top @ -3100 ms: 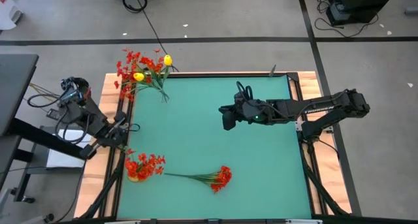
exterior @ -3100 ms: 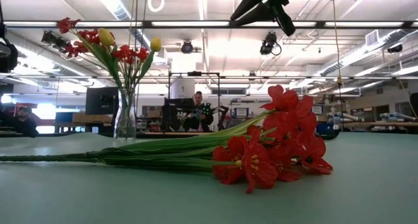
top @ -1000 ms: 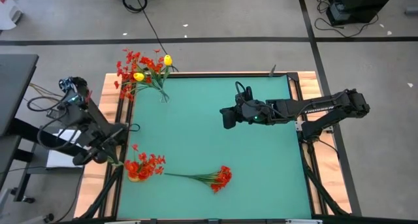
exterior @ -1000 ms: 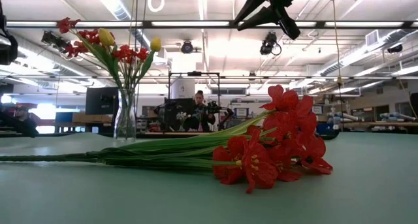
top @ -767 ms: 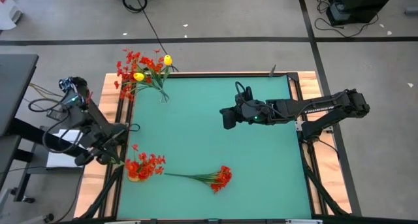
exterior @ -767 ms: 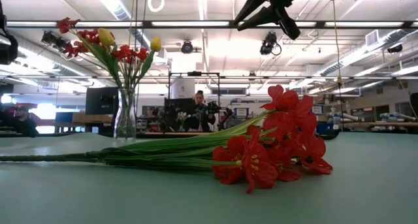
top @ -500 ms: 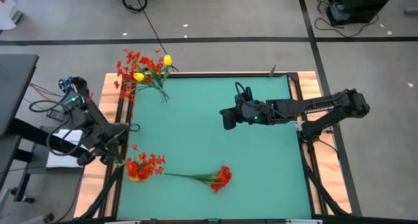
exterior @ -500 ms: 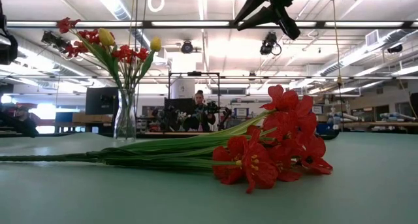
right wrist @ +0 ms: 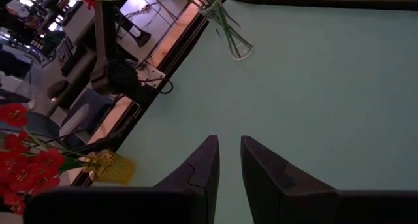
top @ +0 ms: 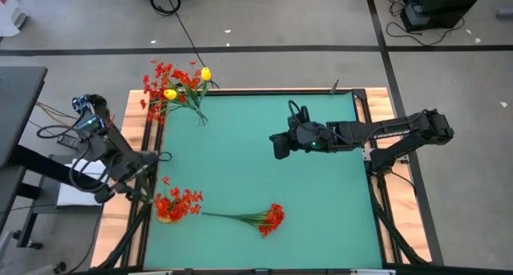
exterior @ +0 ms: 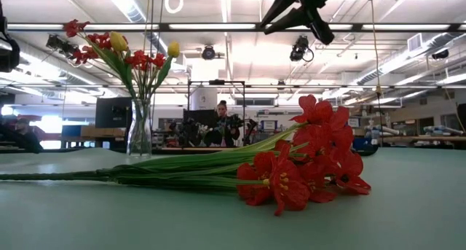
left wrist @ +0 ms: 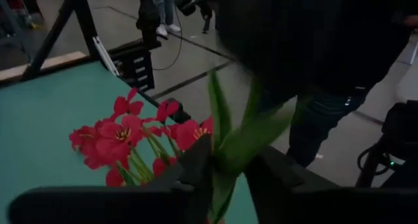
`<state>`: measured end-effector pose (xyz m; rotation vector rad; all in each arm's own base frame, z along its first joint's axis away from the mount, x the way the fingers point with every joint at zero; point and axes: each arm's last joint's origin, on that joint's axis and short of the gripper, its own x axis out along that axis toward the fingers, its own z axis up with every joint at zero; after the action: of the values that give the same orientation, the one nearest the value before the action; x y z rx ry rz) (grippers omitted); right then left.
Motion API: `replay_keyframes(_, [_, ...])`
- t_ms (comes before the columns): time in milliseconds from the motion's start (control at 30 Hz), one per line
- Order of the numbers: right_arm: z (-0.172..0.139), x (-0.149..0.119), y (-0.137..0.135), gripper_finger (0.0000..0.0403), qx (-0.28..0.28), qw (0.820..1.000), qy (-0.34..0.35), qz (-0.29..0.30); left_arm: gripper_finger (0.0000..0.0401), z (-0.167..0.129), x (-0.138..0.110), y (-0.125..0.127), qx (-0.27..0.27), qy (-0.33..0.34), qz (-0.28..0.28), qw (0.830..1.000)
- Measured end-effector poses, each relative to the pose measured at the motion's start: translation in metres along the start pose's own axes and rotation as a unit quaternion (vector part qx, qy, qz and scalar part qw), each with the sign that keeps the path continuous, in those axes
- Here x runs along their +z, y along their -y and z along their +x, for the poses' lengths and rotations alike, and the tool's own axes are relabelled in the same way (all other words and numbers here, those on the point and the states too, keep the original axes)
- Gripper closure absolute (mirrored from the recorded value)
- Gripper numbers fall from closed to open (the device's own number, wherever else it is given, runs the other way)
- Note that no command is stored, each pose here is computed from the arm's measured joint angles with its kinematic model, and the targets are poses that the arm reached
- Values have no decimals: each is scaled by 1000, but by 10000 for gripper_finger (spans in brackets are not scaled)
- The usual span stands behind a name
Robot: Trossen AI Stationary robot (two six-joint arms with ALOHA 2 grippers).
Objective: Sort flowers into vase by color
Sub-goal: Put the black flower into the yellow vase, then put the red flowers into the yellow vase
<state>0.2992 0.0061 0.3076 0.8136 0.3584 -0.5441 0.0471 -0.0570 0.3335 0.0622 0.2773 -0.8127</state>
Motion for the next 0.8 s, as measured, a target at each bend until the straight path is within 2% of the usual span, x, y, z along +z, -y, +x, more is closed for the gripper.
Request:
replay_keyframes(367, [0, 0, 0, 329, 5, 1000, -8, 1, 180, -7, 7, 0, -6, 9, -67, 998])
replay_keyframes(567, [0, -1, 1, 329, 9, 1000, -22, -1, 156, -22, 19, 0, -8, 17, -103, 995])
replay_keyframes(800, [0, -3, 3, 329, -4, 999, -34, -2, 126, -16, 6, -1, 24, -62, -140, 988])
